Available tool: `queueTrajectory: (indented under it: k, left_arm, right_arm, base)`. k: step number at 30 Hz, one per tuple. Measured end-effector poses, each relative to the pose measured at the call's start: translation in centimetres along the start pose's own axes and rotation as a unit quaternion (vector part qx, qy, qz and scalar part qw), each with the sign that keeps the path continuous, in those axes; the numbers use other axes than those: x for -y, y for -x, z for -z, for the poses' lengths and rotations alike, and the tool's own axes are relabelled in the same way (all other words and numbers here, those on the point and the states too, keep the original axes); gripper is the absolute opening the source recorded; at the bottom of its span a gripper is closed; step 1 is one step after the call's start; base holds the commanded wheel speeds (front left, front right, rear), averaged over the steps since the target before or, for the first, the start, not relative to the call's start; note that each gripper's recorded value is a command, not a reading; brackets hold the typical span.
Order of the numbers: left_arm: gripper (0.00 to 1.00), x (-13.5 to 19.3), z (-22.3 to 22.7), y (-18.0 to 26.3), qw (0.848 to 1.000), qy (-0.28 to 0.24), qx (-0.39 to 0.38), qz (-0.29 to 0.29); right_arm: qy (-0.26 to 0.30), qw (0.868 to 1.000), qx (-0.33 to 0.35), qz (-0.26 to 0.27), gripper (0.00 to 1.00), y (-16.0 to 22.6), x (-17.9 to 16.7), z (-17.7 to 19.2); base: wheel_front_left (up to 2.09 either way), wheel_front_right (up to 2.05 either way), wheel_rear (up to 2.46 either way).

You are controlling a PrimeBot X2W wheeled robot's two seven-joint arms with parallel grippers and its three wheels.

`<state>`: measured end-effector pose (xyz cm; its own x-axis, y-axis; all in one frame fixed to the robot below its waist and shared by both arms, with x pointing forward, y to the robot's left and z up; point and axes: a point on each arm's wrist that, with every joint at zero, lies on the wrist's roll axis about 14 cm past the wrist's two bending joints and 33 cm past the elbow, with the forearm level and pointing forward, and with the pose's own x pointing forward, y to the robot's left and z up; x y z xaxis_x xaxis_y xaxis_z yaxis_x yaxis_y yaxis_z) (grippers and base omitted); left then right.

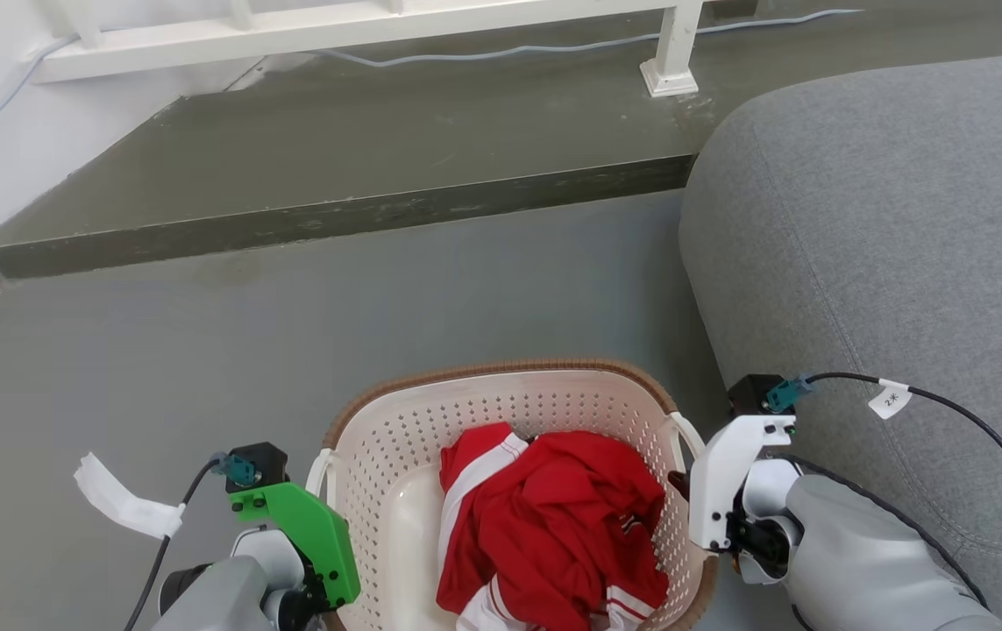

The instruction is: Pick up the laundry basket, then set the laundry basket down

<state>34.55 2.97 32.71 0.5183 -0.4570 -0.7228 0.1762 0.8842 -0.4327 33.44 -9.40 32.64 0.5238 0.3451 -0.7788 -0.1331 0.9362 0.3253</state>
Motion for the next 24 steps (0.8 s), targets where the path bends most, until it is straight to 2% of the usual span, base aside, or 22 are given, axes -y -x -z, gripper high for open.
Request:
queueTrajectory:
  k: [24]
  left_arm:
    - [0.00, -0.5, 0.1, -1.2, 1.000, 0.011, -0.009, -0.006]
  right_arm:
    - [0.005, 1.000, 0.000, 0.001, 0.00, -1.3, 0.4, -0.9]
  base:
    - [0.00, 0.00, 0.00]
